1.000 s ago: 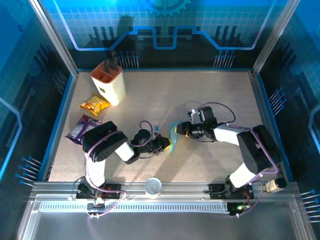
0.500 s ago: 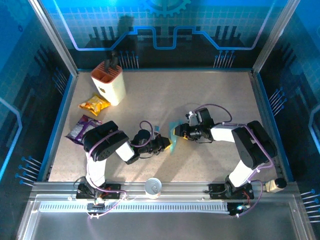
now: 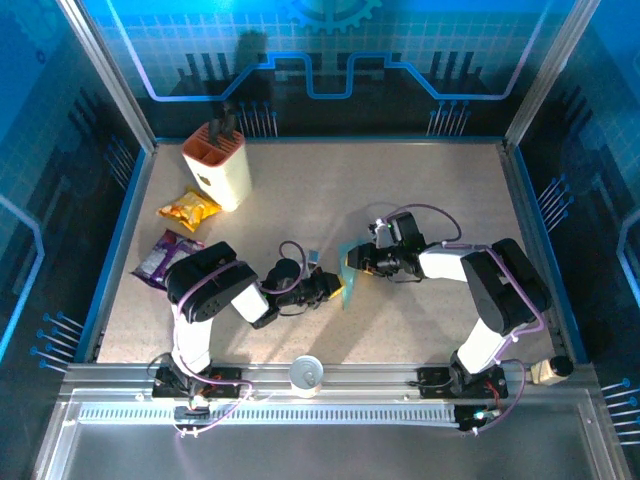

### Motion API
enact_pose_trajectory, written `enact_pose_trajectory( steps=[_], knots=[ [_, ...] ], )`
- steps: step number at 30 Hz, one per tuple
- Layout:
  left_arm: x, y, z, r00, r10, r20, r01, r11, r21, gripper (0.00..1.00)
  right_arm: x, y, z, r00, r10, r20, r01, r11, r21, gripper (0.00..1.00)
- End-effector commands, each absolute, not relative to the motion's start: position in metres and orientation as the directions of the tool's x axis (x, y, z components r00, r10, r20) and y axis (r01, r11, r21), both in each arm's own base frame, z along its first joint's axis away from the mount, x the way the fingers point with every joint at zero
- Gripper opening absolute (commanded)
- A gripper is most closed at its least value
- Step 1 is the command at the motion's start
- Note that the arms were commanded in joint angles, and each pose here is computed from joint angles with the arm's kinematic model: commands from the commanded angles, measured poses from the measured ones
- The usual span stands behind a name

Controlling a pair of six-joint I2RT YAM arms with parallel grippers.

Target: Fold a paper plane with a square sheet of paper (fold left side to right side)

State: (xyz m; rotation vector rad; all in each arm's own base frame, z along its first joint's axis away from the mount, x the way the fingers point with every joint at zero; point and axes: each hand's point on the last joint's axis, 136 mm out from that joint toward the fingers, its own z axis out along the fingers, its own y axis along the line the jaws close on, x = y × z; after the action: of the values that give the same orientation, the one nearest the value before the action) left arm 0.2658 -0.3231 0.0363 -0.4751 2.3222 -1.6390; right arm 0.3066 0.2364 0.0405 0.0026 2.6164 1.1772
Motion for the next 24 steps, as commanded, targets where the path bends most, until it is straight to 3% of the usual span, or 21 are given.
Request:
enact_pose_trajectory(
  steps=[1, 11, 24],
  knots=[
    [0.269, -0.321, 0.039, -0.905, -0.424, -0.026, -0.109, 0.291, -0.951, 0.00, 0.305, 0.241, 0.032, -0.969, 0.092, -0.231, -0.104, 0.693, 0.713, 0.48],
    [0.269, -0.320, 0.036, -0.903, -0.429, -0.023, -0.114, 0.292, -0.950, 0.09, 0.294, 0.231, 0.004, -0.983, 0.076, -0.164, -0.048, 0.765, 0.643, 0.38],
    [0.269, -0.305, 0.043, -0.890, -0.451, -0.067, -0.099, 0.336, -0.937, 0.31, 0.292, 0.229, -0.001, -0.986, 0.073, -0.150, -0.038, 0.776, 0.629, 0.37]
  ],
)
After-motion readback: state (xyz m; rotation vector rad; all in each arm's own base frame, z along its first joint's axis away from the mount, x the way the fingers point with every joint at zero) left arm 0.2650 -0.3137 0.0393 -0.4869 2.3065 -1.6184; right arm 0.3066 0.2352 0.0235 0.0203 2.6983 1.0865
